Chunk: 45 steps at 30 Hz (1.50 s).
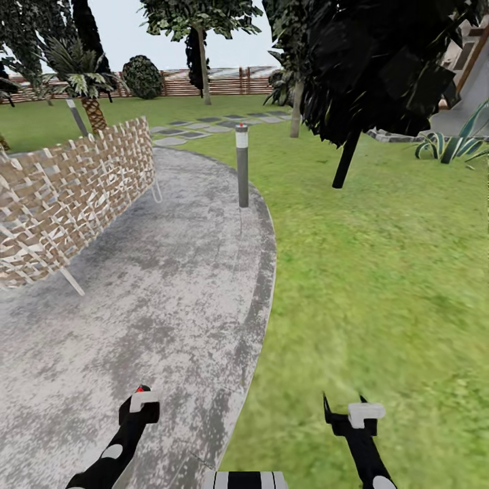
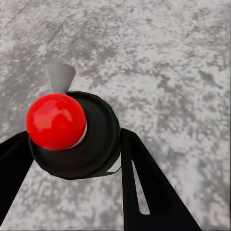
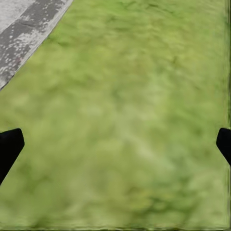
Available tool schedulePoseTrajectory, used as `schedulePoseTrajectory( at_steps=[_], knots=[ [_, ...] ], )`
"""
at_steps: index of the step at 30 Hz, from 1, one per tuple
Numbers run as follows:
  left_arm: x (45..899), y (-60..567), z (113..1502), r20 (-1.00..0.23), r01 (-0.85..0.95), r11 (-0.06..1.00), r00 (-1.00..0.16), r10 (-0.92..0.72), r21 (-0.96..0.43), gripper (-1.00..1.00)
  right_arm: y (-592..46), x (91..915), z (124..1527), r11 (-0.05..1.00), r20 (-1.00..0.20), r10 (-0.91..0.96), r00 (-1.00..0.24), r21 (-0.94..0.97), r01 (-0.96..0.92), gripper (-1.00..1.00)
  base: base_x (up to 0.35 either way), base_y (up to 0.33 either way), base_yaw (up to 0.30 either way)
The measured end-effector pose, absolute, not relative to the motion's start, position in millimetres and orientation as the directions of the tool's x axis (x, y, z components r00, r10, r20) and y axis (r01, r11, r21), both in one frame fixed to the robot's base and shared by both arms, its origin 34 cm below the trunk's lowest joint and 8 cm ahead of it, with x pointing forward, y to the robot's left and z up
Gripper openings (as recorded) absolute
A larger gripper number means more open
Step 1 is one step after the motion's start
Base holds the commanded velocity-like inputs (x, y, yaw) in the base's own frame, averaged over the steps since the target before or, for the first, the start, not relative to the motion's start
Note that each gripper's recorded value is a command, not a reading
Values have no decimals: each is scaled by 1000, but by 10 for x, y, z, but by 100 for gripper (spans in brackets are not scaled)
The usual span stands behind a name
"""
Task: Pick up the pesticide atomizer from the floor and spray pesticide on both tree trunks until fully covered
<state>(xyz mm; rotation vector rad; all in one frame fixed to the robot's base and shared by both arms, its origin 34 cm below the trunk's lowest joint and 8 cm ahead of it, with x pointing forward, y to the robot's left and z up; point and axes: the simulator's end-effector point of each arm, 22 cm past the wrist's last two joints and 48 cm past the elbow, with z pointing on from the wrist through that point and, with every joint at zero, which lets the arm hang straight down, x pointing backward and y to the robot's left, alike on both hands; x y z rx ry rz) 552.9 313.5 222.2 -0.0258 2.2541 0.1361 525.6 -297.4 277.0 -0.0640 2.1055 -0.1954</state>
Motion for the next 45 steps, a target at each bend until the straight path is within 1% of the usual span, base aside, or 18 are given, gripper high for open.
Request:
schedulePoseTrajectory(
  at_steps=[5, 11, 32, 45],
  knots=[
    [5179, 3181, 2183, -737, -77, 993, -675, 18, 95, -100, -3027, 4828, 2705, 981, -816, -136, -561, -190, 37, 100, 0, 0, 0],
    [4718, 3268, 2161, -692, -83, 990, -722, 17, 111, -100, -3044, 4406, 2497, 981, -750, -131, -648, -192, 24, 100, 0, 0, 0],
    [4800, 3280, 2702, -700, -85, 990, -713, 18, 112, -100, -3072, 4541, 3024, 980, -758, -130, -639, -195, 31, 100, 0, 0, 0],
    [4850, 3261, 2763, -713, -85, 990, -701, 18, 108, -100, -3065, 4585, 3079, 980, -768, -131, -627, -194, 33, 100, -5, 13, 0]
  ],
)
